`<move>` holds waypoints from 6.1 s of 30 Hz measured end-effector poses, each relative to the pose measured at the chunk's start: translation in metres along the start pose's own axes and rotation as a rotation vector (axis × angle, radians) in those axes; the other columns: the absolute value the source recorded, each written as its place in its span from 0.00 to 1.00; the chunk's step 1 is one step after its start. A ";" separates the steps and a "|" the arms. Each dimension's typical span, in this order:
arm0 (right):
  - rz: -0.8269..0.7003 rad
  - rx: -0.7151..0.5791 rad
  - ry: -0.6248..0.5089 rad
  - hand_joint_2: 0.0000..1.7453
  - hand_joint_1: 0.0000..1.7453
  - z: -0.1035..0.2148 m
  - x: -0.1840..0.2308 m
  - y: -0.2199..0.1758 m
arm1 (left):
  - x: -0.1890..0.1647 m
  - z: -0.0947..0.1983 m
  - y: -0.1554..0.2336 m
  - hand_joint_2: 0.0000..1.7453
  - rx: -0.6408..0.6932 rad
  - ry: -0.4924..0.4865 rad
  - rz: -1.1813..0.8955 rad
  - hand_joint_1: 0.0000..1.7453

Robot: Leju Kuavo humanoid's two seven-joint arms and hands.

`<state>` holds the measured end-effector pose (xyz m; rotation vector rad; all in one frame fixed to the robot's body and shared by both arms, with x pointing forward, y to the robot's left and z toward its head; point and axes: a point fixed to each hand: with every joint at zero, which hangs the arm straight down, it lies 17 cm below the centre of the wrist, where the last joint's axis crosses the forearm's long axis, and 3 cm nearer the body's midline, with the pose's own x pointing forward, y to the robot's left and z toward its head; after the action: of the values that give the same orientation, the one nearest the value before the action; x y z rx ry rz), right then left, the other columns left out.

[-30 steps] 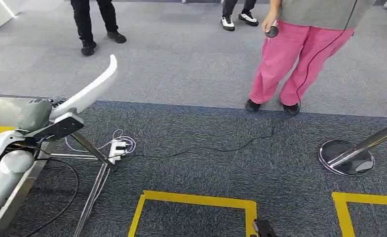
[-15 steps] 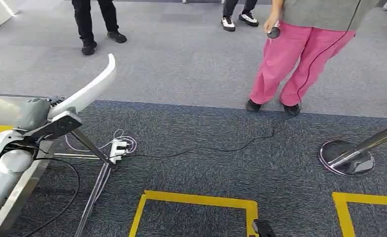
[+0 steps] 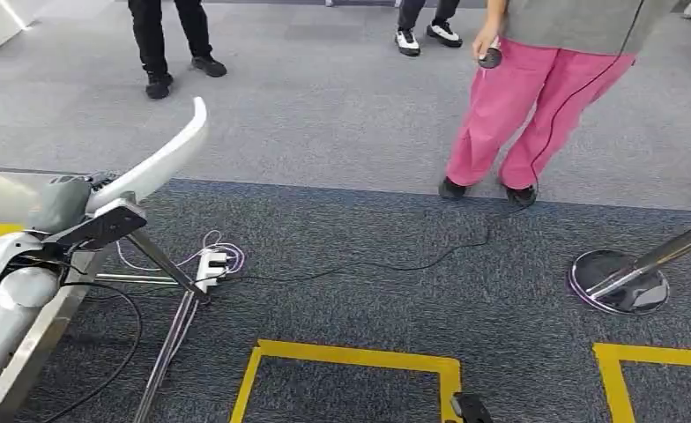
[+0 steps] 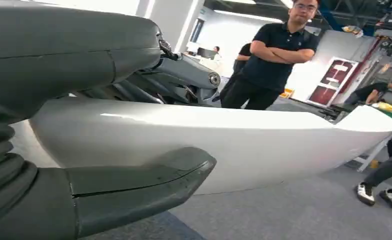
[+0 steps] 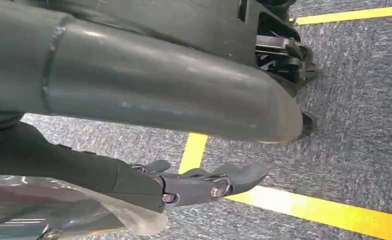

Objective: Take the parts from the cabinet and place them on the table.

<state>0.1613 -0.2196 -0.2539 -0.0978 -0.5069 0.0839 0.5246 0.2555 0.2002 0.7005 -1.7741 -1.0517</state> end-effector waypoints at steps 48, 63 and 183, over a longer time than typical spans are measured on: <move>0.007 0.009 0.008 0.00 0.00 -0.001 0.001 0.001 | -0.001 -0.004 0.002 1.00 -0.014 0.011 -0.012 1.00; 0.006 0.009 0.011 0.00 0.00 -0.001 0.000 0.001 | -0.002 -0.004 0.002 1.00 -0.016 0.018 -0.010 1.00; 0.052 0.003 0.030 0.00 0.00 0.000 -0.010 -0.003 | -0.010 0.004 0.028 1.00 0.049 0.007 -0.001 1.00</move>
<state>0.1526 -0.2239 -0.2578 -0.1091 -0.4748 0.1339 0.5243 0.2783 0.2194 0.7349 -1.7988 -1.0080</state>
